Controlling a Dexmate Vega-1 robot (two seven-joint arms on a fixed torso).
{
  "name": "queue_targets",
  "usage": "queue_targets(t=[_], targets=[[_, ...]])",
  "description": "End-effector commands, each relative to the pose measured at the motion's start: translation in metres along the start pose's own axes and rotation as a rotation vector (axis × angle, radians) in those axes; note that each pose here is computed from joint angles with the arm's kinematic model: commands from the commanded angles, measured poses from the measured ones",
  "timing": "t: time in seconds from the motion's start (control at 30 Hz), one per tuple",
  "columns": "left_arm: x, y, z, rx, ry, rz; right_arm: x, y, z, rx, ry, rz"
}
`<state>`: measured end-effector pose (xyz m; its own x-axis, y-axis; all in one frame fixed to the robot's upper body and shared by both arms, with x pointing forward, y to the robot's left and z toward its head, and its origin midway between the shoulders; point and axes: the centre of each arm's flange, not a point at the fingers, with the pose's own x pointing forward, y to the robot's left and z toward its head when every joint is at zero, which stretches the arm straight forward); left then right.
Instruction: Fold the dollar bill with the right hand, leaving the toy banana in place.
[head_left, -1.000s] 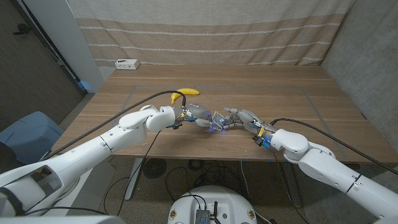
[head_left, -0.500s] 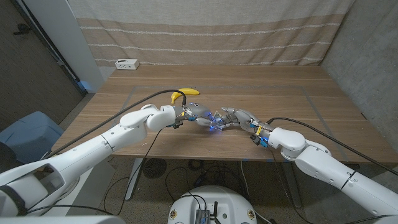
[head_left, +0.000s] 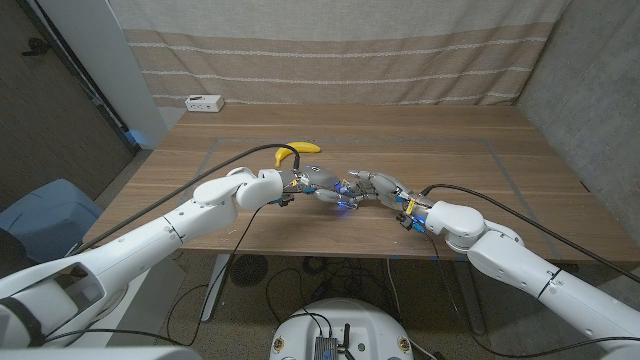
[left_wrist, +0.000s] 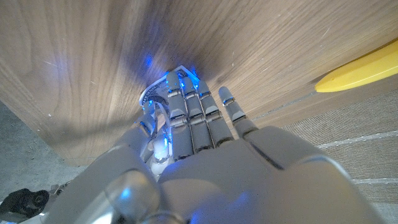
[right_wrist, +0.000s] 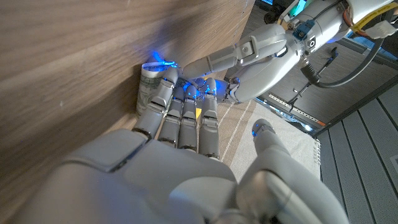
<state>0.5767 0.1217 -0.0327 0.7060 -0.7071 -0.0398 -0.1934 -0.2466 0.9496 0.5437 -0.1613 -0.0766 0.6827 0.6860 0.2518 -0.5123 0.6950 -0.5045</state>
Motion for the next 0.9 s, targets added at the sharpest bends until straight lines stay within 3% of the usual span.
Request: queue_targets(t=[0.03,0.4,0.9], targets=[[-0.001,0.002,0.002,0.001,-0.001,0.008,0.007,0.004,0.007,-0.116,0.088,0.028],[-0.015,0.017,-0.003,0.028,0.040,0.075,0.011,0.004,-0.001,-0.168,0.203,0.043],[-0.059,0.060,-0.007,0.097,0.136,0.266,0.018,0.002,-0.002,-0.191,0.232,0.031]])
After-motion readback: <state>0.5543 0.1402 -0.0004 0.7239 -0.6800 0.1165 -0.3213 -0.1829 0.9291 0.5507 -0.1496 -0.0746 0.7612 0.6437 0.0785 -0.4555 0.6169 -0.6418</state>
